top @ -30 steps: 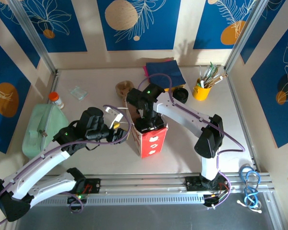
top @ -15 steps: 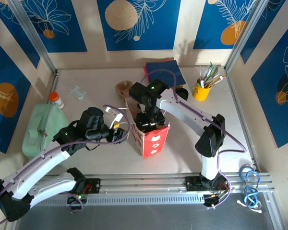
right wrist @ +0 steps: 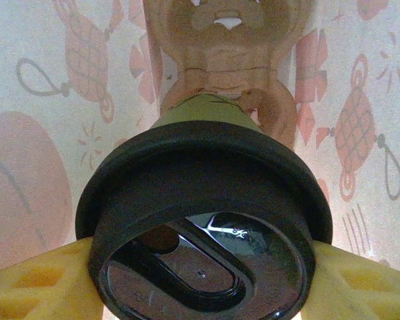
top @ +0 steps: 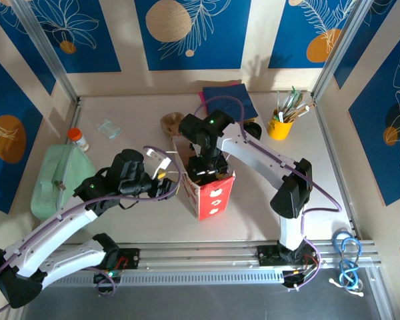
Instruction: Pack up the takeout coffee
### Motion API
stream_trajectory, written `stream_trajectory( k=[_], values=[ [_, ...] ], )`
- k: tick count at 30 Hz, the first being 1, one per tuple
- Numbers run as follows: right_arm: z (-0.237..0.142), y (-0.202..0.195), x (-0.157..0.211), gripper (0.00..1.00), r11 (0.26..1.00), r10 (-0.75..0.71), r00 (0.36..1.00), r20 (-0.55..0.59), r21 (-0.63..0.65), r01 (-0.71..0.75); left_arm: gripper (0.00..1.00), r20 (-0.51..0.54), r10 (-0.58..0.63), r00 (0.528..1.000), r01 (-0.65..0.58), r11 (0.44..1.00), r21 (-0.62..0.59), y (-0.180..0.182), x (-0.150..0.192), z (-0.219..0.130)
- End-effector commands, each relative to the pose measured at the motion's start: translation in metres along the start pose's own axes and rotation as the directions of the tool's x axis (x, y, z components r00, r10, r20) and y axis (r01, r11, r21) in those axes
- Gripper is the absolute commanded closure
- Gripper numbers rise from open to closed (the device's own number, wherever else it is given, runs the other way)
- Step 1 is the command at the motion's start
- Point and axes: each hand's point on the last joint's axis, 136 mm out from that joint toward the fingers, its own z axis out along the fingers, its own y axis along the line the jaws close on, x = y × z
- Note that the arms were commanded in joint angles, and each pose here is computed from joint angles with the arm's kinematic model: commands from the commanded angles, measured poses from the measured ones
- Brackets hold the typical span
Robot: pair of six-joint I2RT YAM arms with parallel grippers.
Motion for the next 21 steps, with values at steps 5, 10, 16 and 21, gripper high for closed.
stream_trajectory(
  k=[5,10,16,21],
  values=[
    [-0.011,0.006,-0.002,0.48,1.0,-0.015,1.0,0.024,-0.024,0.016,0.31,-0.007,0.012,1.0,-0.012,1.0,-0.009,0.0,0.003,0.001],
    [-0.012,0.005,-0.004,0.48,1.0,-0.013,0.999,0.031,-0.025,0.013,0.31,-0.007,0.01,1.0,-0.011,1.0,-0.01,0.0,0.003,0.001],
    [-0.011,0.004,-0.007,0.48,0.999,-0.008,0.999,0.032,-0.034,0.009,0.31,-0.011,0.008,1.0,-0.009,1.0,-0.012,0.001,0.004,0.001],
    [-0.01,0.006,-0.012,0.48,0.999,-0.013,0.999,0.039,-0.04,0.015,0.31,-0.008,0.01,1.0,-0.01,1.0,-0.013,0.001,0.004,0.0]
  ],
)
